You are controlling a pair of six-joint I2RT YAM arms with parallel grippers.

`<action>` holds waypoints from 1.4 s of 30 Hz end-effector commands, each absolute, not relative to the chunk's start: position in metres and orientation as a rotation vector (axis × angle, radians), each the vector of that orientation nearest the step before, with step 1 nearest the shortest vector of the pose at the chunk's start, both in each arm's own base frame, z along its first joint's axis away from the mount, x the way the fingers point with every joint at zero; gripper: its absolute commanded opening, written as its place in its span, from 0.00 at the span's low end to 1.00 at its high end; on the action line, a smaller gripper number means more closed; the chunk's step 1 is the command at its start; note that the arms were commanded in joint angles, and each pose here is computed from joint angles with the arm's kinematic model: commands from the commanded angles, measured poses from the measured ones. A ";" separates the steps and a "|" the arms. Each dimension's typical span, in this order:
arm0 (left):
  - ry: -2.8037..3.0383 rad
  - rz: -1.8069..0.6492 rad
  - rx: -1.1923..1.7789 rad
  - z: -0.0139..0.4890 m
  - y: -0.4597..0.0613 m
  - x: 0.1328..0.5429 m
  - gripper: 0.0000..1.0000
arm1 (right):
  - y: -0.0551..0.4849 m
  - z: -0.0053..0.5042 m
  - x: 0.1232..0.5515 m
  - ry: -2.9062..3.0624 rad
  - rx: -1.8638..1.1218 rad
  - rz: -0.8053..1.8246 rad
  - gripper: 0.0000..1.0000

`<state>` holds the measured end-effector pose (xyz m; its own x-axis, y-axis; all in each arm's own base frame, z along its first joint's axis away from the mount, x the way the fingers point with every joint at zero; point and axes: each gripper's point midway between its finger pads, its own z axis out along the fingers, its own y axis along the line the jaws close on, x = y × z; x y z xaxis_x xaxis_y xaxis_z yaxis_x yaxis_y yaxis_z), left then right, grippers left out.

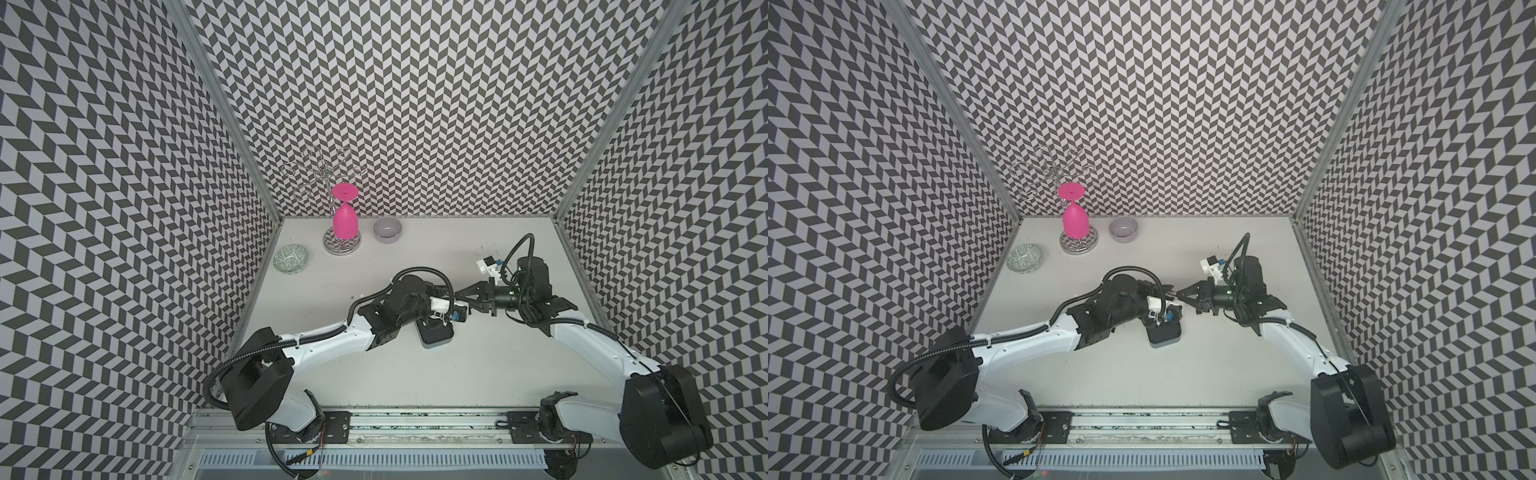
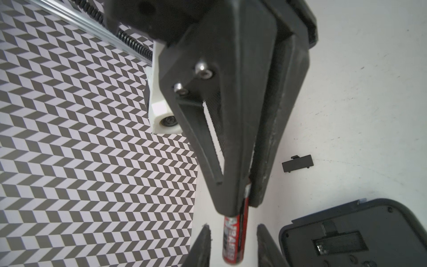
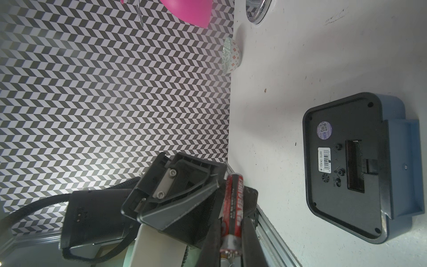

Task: Insert the battery into the alarm
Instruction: Pick up the battery at the center of the board, then install the battery in the alarm.

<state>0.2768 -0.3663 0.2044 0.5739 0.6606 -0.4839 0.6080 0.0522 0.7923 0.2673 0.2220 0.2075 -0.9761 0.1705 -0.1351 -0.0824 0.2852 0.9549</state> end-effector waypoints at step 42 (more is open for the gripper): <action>2.389 -0.986 0.264 0.084 -0.286 0.307 0.98 | 0.264 0.110 0.273 2.263 -0.373 0.536 0.09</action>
<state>0.3122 -0.2867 0.0916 -0.8205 -0.0269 -0.5710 0.3923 0.7000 -0.5967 0.2599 0.2578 0.0951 -0.7007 -0.1309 -0.7013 -0.4404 0.8528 0.2808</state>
